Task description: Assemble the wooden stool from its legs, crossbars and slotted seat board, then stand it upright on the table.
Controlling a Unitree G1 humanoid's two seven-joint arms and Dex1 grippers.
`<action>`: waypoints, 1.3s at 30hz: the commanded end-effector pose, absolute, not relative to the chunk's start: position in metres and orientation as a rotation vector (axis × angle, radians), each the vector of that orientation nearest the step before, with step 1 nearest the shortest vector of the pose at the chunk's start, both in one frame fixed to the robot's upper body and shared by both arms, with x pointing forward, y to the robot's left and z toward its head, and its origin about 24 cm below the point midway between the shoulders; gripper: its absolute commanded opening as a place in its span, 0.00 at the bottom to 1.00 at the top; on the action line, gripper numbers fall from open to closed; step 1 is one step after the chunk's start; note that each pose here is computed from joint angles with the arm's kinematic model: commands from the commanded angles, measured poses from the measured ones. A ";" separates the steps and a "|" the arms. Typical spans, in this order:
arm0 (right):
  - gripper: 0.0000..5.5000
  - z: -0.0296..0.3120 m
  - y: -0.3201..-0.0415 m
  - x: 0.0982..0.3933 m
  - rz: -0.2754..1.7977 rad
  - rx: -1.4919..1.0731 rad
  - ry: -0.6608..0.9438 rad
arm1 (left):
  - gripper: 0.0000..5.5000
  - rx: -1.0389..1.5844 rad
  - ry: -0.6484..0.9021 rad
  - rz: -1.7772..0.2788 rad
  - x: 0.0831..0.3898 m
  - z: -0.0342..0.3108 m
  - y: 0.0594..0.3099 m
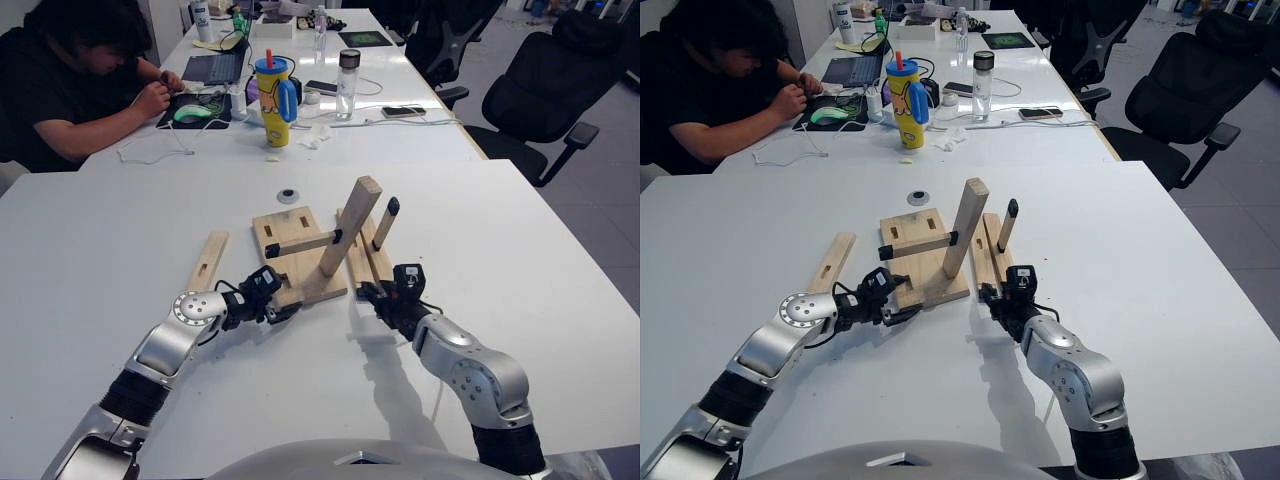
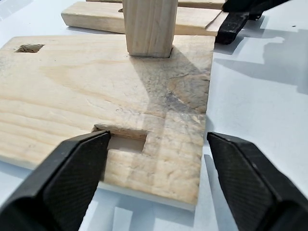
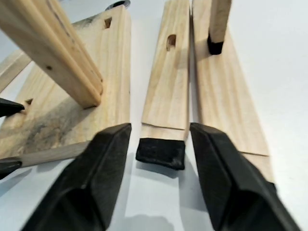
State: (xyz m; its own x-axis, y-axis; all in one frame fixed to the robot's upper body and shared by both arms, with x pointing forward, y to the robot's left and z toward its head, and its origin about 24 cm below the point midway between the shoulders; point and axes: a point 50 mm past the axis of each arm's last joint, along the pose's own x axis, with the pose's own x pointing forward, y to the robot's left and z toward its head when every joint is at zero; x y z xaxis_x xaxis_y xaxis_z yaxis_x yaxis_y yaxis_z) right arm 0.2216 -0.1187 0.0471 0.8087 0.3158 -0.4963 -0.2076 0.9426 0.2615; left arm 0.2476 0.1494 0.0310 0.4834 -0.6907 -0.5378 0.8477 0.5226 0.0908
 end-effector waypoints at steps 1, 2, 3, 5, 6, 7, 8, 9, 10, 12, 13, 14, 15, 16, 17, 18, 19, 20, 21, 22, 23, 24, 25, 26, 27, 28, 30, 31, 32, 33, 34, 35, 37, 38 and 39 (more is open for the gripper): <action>0.56 0.051 -0.112 0.242 0.269 0.100 0.535 | 0.68 0.410 1.041 -0.776 0.197 -0.047 0.212; 0.59 0.052 -0.111 0.245 0.263 0.072 0.528 | 0.68 0.402 1.038 -0.777 0.198 -0.048 0.210; 0.62 0.052 -0.111 0.248 0.258 0.052 0.521 | 0.68 0.399 1.035 -0.779 0.198 -0.048 0.209; 0.68 0.049 -0.107 0.250 0.258 0.041 0.530 | 0.68 0.393 1.032 -0.782 0.199 -0.048 0.206; 0.70 0.047 -0.105 0.250 0.263 0.046 0.541 | 0.68 0.390 1.030 -0.783 0.199 -0.049 0.205; 0.71 0.044 -0.103 0.251 0.269 0.037 0.548 | 0.68 0.387 1.030 -0.785 0.198 -0.049 0.204; 0.71 0.042 -0.102 0.252 0.268 0.028 0.554 | 0.68 0.386 1.030 -0.786 0.198 -0.049 0.203; 0.71 0.039 -0.101 0.254 0.263 0.020 0.559 | 0.68 0.384 1.031 -0.788 0.197 -0.050 0.203; 0.71 0.037 -0.101 0.257 0.253 0.021 0.567 | 0.68 0.384 1.031 -0.792 0.197 -0.050 0.202; 0.71 0.033 -0.098 0.261 0.250 0.039 0.582 | 0.68 0.382 1.026 -0.796 0.199 -0.050 0.200; 0.71 0.031 -0.096 0.263 0.255 0.041 0.582 | 0.68 0.383 1.023 -0.798 0.199 -0.050 0.199; 0.71 0.031 -0.094 0.264 0.254 0.040 0.581 | 0.68 0.382 1.020 -0.796 0.200 -0.050 0.199; 0.71 0.030 -0.094 0.265 0.248 0.034 0.584 | 0.68 0.383 1.018 -0.799 0.201 -0.050 0.198; 0.71 0.029 -0.095 0.267 0.238 0.030 0.588 | 0.68 0.381 1.015 -0.801 0.201 -0.049 0.197; 0.71 0.027 -0.097 0.267 0.226 0.030 0.597 | 0.68 0.379 1.014 -0.803 0.202 -0.049 0.196; 0.68 0.025 -0.099 0.268 0.216 0.023 0.607 | 0.68 0.377 1.014 -0.807 0.201 -0.050 0.194; 0.66 0.024 -0.100 0.269 0.208 0.018 0.615 | 0.68 0.376 1.014 -0.810 0.200 -0.050 0.193; 0.63 0.022 -0.101 0.270 0.209 0.013 0.626 | 0.68 0.375 1.013 -0.812 0.200 -0.050 0.193; 0.59 0.021 -0.100 0.270 0.215 0.010 0.640 | 0.68 0.374 1.013 -0.814 0.200 -0.050 0.192; 0.56 0.020 -0.100 0.269 0.222 0.015 0.647 | 0.68 0.372 1.012 -0.817 0.200 -0.050 0.191; 0.53 0.021 -0.100 0.267 0.223 0.019 0.652 | 0.68 0.372 1.010 -0.819 0.200 -0.050 0.190; 0.49 0.021 -0.102 0.266 0.223 0.020 0.655 | 0.68 0.367 1.006 -0.815 0.200 -0.050 0.190; 0.46 0.020 -0.103 0.265 0.223 0.024 0.663 | 0.68 0.363 1.005 -0.810 0.200 -0.050 0.190; 0.43 0.019 -0.104 0.264 0.222 0.024 0.677 | 0.68 0.361 1.005 -0.805 0.200 -0.050 0.191; 0.40 0.019 -0.106 0.265 0.216 0.017 0.686 | 0.68 0.359 1.005 -0.805 0.199 -0.050 0.191; 0.40 0.017 -0.106 0.266 0.217 0.009 0.703 | 0.68 0.358 1.006 -0.805 0.199 -0.050 0.190; 0.40 0.013 -0.106 0.268 0.216 -0.018 0.741 | 0.68 0.356 1.005 -0.805 0.198 -0.051 0.189; 0.40 0.011 -0.105 0.269 0.220 -0.026 0.760 | 0.68 0.354 1.004 -0.802 0.198 -0.051 0.189; 0.40 0.011 -0.104 0.271 0.225 -0.033 0.763 | 0.68 0.353 1.002 -0.801 0.199 -0.051 0.189; 0.40 0.012 -0.102 0.273 0.229 -0.049 0.758 | 0.68 0.351 1.001 -0.799 0.199 -0.051 0.188; 0.40 0.011 -0.101 0.274 0.238 -0.061 0.763 | 0.68 0.350 0.999 -0.799 0.199 -0.051 0.188; 0.40 0.009 -0.100 0.275 0.256 -0.060 0.764 | 0.68 0.353 0.996 -0.802 0.200 -0.051 0.187; 0.38 0.006 -0.099 0.273 0.279 -0.046 0.768 | 0.68 0.361 0.986 -0.815 0.200 -0.051 0.185; 0.38 0.005 -0.099 0.272 0.285 -0.040 0.769 | 0.68 0.369 0.966 -0.830 0.201 -0.049 0.184; 0.38 0.004 -0.100 0.271 0.288 -0.043 0.758 | 0.68 0.376 0.938 -0.843 0.203 -0.047 0.183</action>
State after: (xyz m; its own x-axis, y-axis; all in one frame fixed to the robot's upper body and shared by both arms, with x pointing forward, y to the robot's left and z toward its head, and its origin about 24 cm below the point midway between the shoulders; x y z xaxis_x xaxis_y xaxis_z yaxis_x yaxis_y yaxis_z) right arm 0.2847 -0.0981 0.0292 0.7692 0.2373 -0.5934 -0.2552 0.9653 0.0553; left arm 0.2536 0.1435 0.0289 0.5001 -0.6868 -0.5274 0.8361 0.5416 0.0875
